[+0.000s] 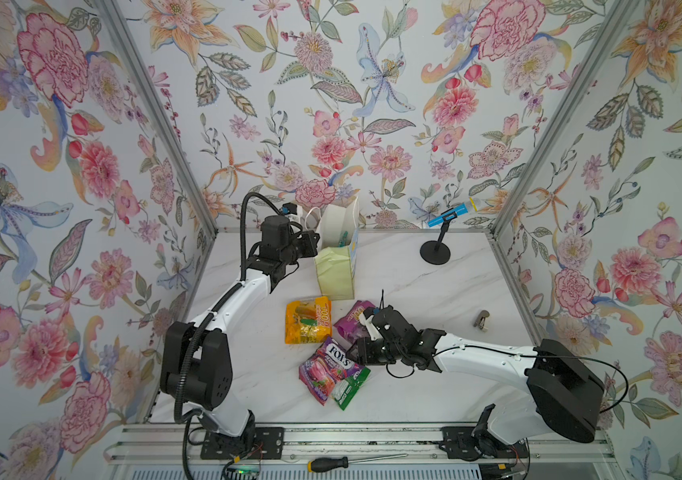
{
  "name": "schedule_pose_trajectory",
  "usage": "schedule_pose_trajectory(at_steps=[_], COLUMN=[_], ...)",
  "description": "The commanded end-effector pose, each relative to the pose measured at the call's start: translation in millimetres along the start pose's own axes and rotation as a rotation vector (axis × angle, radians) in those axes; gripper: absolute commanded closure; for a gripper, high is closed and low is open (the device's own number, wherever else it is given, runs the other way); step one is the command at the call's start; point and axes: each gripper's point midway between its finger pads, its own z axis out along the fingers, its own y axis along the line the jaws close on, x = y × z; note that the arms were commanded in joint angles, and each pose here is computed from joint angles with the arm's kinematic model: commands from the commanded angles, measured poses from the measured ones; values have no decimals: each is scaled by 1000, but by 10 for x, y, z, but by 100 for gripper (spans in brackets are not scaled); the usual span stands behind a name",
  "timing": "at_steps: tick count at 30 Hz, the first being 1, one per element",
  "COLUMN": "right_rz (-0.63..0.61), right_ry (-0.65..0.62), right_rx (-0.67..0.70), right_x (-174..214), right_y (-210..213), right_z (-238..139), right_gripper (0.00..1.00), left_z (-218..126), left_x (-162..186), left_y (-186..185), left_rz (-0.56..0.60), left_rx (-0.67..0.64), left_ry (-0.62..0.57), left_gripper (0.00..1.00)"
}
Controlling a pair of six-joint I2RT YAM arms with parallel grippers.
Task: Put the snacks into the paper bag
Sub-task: 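Move the right gripper back to the purple FOX'S berries pack, then close the right gripper on the purple FOX'S berries pack's edge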
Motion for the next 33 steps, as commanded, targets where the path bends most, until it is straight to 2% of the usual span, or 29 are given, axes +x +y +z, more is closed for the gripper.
schedule_pose_trajectory(at_steps=[1, 9, 19, 33], right_rz=[23, 57, 104, 122], right_ry=[37, 74, 77, 77], right_rx=[-8, -56, -29, -146], right_x=[77, 152, 236, 209], right_y=[-34, -41, -230, -25], right_z=[52, 126, 12, 69], right_gripper=[53, 53, 51, 51], left_z=[-112, -109, -126, -139], left_x=[-11, -13, -23, -29], left_y=[-15, -12, -19, -30], left_rz=[-1, -1, 4, -1], left_rx=[7, 5, 5, 8], left_ry=[0, -2, -4, -6], left_gripper=[100, 100, 100, 100])
